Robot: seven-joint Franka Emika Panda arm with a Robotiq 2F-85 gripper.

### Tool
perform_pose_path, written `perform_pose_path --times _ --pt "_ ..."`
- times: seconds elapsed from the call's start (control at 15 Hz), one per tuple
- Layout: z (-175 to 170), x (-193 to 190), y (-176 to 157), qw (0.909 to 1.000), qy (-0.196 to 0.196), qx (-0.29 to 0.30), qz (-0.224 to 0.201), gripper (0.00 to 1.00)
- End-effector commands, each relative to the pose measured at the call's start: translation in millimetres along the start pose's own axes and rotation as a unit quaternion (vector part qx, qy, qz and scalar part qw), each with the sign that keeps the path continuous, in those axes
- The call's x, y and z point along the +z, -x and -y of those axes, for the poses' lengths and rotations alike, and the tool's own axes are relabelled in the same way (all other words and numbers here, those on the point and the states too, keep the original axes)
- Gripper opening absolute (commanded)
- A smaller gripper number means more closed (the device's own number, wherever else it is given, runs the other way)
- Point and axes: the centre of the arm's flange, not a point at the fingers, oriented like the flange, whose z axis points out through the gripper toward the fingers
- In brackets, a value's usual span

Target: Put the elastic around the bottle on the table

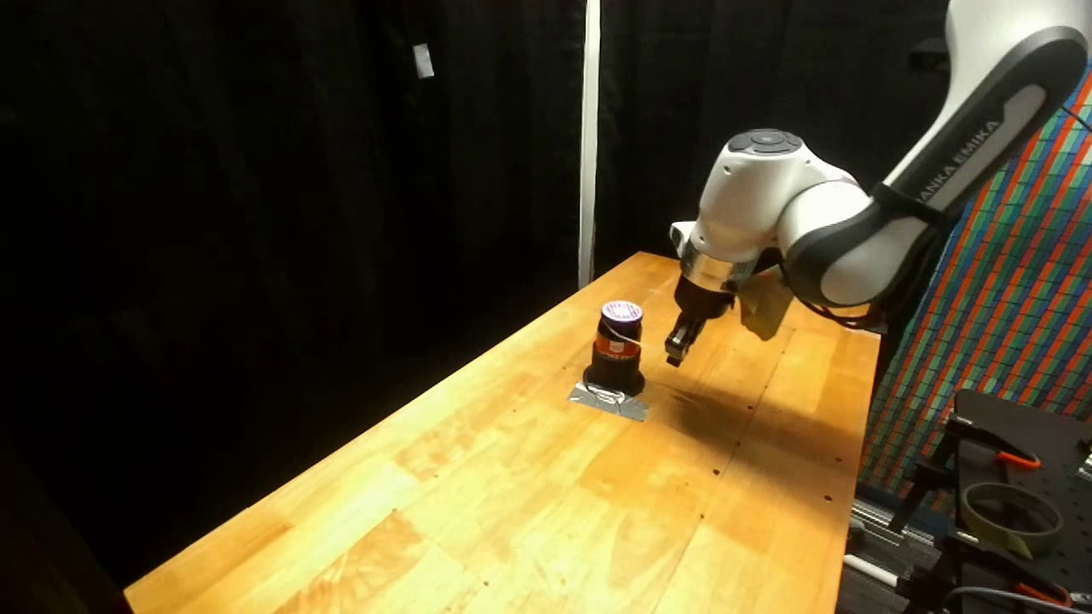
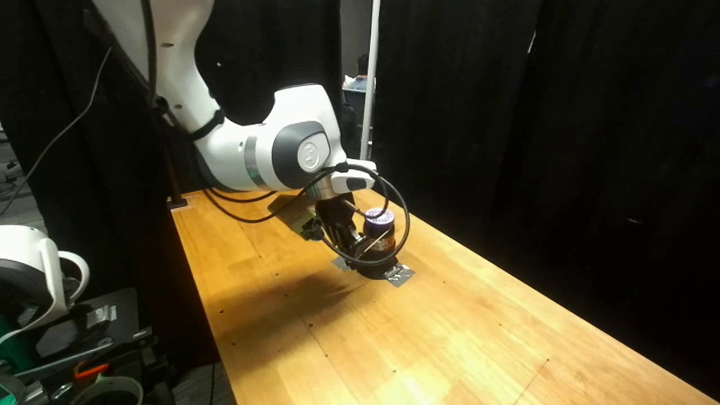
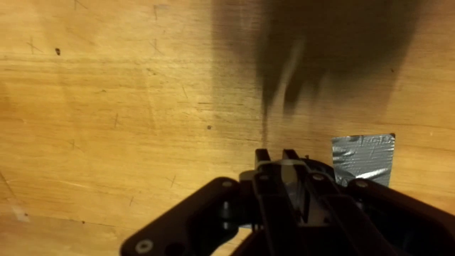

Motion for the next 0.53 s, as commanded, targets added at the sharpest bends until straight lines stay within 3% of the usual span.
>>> perform_pose_path --times 0.0,0.27,0.47 --pt "6 -4 59 0.9971 0.028 0.002 -0.070 0.19" --pt "5 -2 75 0.9896 0.019 -0.003 -0.142 0.17" --pt "6 -4 82 0.9852 0.008 0.003 -0.171 0.18"
